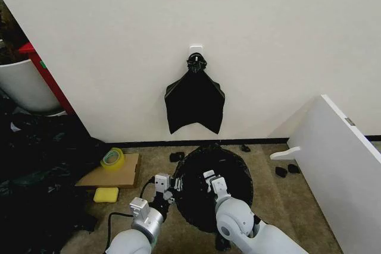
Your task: Place the garbage bag over the trash bin.
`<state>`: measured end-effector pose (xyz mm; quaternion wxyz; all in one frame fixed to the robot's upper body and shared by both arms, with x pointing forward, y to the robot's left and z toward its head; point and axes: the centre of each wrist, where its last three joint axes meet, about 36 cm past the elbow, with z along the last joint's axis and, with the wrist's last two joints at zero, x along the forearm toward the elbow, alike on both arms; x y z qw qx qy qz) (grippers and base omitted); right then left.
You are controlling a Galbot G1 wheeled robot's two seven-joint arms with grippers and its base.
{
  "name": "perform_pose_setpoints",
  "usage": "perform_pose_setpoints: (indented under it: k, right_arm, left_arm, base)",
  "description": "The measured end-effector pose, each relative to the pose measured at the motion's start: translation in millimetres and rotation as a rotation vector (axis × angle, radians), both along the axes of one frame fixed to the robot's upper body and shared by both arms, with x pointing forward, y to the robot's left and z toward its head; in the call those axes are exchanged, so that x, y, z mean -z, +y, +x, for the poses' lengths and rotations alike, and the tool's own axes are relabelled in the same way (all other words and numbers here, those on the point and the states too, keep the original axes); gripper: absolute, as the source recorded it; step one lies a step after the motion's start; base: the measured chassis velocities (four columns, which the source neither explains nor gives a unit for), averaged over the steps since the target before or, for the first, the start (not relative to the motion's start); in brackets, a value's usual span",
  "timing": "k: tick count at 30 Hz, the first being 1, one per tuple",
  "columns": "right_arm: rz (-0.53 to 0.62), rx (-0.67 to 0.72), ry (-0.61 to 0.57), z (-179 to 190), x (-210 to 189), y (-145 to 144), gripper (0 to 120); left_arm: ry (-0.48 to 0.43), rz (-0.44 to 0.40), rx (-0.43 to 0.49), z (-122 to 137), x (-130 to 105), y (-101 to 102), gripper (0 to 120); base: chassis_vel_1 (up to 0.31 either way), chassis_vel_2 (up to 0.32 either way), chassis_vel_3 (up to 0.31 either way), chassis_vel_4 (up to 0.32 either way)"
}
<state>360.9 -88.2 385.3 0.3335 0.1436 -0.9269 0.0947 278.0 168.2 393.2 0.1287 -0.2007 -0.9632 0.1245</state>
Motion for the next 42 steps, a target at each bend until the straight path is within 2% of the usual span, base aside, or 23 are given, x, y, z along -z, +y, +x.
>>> perform_pose_setpoints:
  k: [6, 9, 16, 22, 28, 31, 36, 42]
  right_arm:
    - [-0.048, 0.026, 0.015, 8.6, 17.6, -3.8, 0]
    - [-0.099, 0.021, 0.063, 2.3, 24.6, -2.8, 0]
    - [-0.073, 0.003, 0.061, 2.3, 23.0, 17.6, 0]
    - [-0.081, 0.023, 0.031, 15.7, 25.6, 17.0, 0]
    - [-0.119, 0.027, 0.043, 15.6, 38.8, 10.1, 0]
    - [-0.105, 0.015, 0.048, 13.2, 39.4, 15.5, 0]
    - [-0.026, 0.025, -0.035, 25.5, 39.7, 25.9, 0]
    - [-0.085, 0.033, -0.005, 24.1, 51.0, 14.2, 0]
  left_arm:
    - [-0.019, 0.025, 0.004, -0.6, 0.3, 1.7, 1]
    - [-0.058, 0.060, 0.006, -1.1, 4.6, 0.0, 1]
    - [-0.095, 0.108, 0.020, -3.8, 10.0, -2.4, 1]
    - [-0.112, 0.135, 0.020, -2.3, 11.5, 1.5, 1]
    - [-0.114, 0.134, 0.019, -1.3, 12.6, 0.9, 1]
    - [-0.112, 0.129, 0.022, -1.5, 13.1, -0.4, 1]
    - [-0.103, 0.114, 0.038, -5.4, 10.6, -0.9, 1]
    - [-0.102, 0.101, 0.033, -4.9, 7.8, -1.2, 1]
  base:
    - [0.000, 0.000, 0.000, 0.000]
    - [0.000, 0.000, 0.000, 0.000]
    - [0.000, 0.000, 0.000, 0.000]
    - [0.000, 0.000, 0.000, 0.000]
    - [0.000, 0.000, 0.000, 0.000]
    - [0.000, 0.000, 0.000, 0.000]
    - [0.000, 0.000, 0.000, 0.000]
    - [0.000, 0.000, 0.000, 0.000]
